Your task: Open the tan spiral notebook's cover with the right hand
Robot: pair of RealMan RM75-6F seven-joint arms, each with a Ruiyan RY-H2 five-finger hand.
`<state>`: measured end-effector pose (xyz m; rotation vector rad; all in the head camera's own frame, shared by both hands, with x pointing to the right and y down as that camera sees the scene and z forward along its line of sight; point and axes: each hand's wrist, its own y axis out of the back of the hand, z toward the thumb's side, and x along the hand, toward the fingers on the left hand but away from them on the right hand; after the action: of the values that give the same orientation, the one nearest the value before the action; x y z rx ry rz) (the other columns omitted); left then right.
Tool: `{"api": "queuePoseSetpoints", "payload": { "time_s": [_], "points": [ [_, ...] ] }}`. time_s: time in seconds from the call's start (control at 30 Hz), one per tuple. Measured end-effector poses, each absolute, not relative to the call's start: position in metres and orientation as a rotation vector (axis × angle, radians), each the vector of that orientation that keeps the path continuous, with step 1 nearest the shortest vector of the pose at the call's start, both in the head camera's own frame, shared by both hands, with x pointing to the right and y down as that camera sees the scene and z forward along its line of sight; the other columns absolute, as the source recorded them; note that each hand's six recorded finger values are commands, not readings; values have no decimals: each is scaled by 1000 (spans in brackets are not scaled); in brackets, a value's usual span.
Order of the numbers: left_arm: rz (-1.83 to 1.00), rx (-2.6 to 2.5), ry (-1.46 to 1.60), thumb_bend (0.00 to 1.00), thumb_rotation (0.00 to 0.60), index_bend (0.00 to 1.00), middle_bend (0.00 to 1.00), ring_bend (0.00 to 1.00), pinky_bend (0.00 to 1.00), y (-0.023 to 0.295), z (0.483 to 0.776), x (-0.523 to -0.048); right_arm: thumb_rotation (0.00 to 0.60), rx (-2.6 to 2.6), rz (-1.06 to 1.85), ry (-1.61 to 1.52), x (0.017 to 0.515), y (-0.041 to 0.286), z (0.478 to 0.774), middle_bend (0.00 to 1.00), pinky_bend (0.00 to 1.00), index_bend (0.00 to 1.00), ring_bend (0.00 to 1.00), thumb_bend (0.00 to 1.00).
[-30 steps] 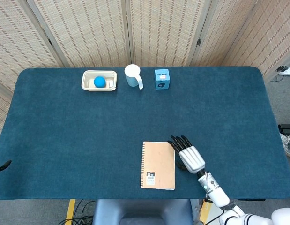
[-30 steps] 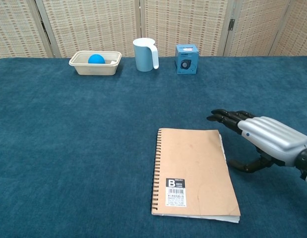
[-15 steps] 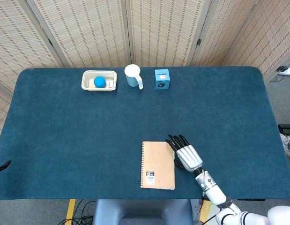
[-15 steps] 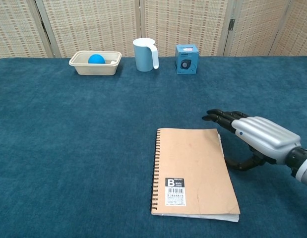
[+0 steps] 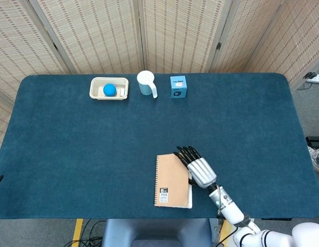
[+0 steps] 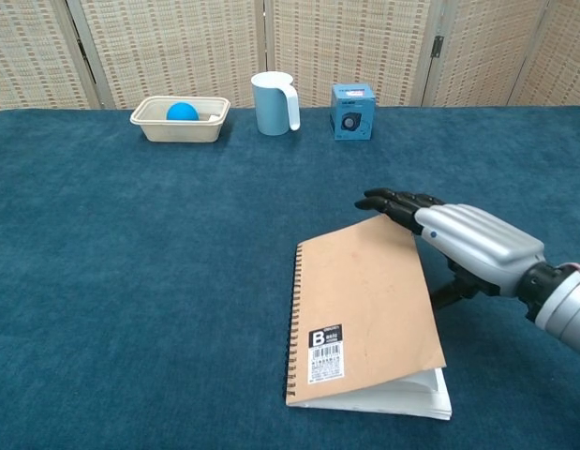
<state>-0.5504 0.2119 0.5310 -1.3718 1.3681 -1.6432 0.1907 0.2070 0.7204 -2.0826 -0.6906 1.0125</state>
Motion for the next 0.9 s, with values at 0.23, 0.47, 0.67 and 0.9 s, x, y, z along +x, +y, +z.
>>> {"api": "queuePoseSetpoints", "payload": {
  "time_s": [0.23,0.47,0.67,0.9],
  "points": [
    [-1630,-1344,1466,111,600,0,0,0,83,214,518,-565,600,-2113,898,-697,146,192,701,0,0,0,0,398],
    [-1619,-1316,1555,111,600,0,0,0,83,216,508,-581,600,-2122,802,-643,81,176,688,0,0,0,0,398],
    [-1598,-1297,1628,111,600,0,0,0,83,219,498,-594,600,-2124,774,-580,22,168,689,0,0,0,0,397],
    [-1573,-1290,1678,111,600,0,0,0,83,221,489,-605,600,-2114,858,-484,-5,171,716,0,0,0,0,397]
  ]
}}
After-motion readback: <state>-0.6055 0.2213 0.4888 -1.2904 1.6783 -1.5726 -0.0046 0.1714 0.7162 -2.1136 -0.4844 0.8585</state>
